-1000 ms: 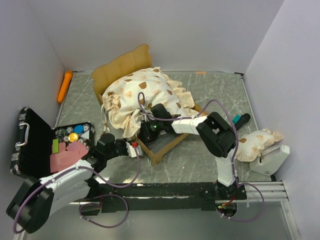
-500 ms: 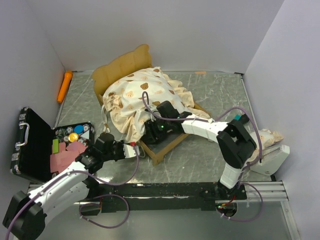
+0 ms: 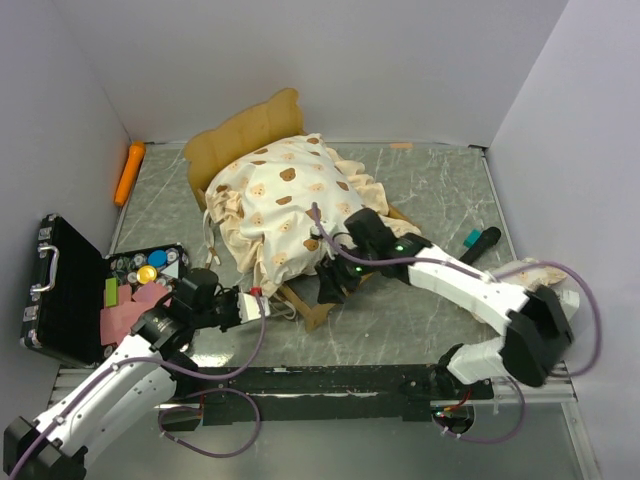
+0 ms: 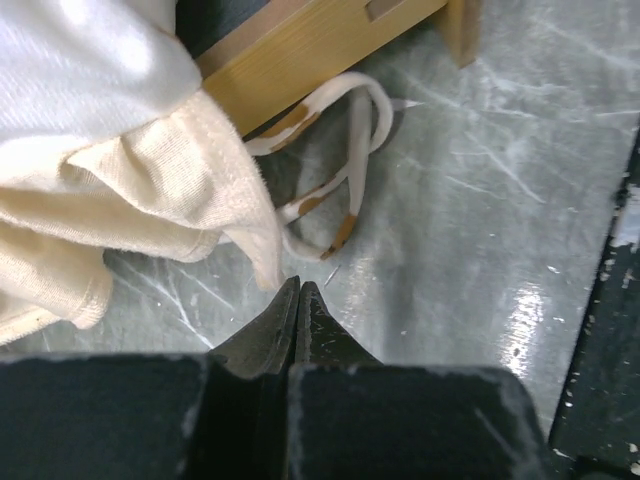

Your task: Set up the pet bed

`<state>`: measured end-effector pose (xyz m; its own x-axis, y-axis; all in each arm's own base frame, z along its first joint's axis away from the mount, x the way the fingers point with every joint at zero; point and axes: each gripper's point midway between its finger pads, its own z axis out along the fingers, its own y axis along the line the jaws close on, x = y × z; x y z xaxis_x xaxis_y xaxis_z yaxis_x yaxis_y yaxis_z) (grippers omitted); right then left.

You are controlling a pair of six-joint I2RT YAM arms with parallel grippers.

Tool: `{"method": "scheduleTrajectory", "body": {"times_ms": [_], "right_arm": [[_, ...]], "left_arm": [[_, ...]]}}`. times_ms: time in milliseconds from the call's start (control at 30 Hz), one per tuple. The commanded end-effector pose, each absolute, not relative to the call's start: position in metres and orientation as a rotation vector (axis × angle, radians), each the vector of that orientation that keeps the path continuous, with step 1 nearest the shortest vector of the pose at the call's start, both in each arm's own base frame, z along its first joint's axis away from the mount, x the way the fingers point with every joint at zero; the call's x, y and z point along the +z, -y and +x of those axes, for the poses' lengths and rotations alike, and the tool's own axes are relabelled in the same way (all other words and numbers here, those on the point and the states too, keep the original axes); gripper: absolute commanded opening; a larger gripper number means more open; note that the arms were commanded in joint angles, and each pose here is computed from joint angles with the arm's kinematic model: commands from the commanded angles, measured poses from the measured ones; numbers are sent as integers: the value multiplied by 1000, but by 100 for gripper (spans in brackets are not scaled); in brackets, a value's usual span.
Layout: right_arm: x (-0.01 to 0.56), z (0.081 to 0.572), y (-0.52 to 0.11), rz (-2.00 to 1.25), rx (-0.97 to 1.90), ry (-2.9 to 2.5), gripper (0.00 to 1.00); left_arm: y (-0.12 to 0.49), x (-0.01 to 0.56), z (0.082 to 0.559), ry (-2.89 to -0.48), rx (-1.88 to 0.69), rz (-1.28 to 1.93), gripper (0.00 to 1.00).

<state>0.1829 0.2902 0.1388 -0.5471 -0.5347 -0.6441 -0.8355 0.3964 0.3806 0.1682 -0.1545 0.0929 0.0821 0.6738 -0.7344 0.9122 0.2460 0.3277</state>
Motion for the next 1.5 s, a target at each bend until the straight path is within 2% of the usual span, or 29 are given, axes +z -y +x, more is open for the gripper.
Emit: {"method": "scheduleTrajectory", "body": {"times_ms": [0, 167, 267, 400, 467, 500, 600, 667, 733, 833, 967, 1100, 1167, 1200, 1267, 1467], "right_arm": [[182, 199, -268, -1077, 796, -2045, 67], [200, 262, -244, -921, 418, -1945, 76], [190, 298, -226, -883, 190, -1968, 81], [165, 309, -227, -949, 213, -2033, 86], [147, 312, -225, -970, 217, -2075, 85], [139, 312, -219, -966, 203, -2112, 82], [118, 309, -202, -901, 182, -2239, 69], [112, 305, -189, -801, 236, -2345, 48], [112, 300, -181, -747, 280, -2377, 32], [111, 292, -170, -707, 297, -2391, 9], [116, 285, -155, -664, 286, -2395, 4], [109, 285, -153, -650, 313, -2419, 4], [103, 284, -156, -654, 334, -2436, 9], [102, 284, -157, -655, 340, -2440, 13], [100, 284, -155, -640, 331, -2455, 27], [131, 281, -154, -606, 345, -2402, 54]], "left_arm": [[161, 97, 157, -1623, -428, 1503, 1], [165, 98, 156, -1595, -447, 1497, 1], [161, 94, 162, -1610, -403, 1480, 1], [155, 92, 175, -1640, -327, 1453, 1], [155, 92, 183, -1632, -297, 1435, 1], [156, 92, 185, -1627, -288, 1435, 2], [161, 91, 188, -1611, -300, 1443, 15], [164, 90, 188, -1607, -320, 1462, 24], [168, 86, 187, -1599, -341, 1488, 33], [173, 82, 189, -1591, -357, 1512, 39], [177, 83, 194, -1591, -364, 1529, 38], [180, 79, 200, -1580, -360, 1555, 36], [177, 73, 206, -1598, -345, 1558, 35], [175, 71, 211, -1610, -340, 1551, 35], [170, 65, 218, -1655, -355, 1537, 35], [170, 58, 220, -1707, -417, 1525, 43]]}}
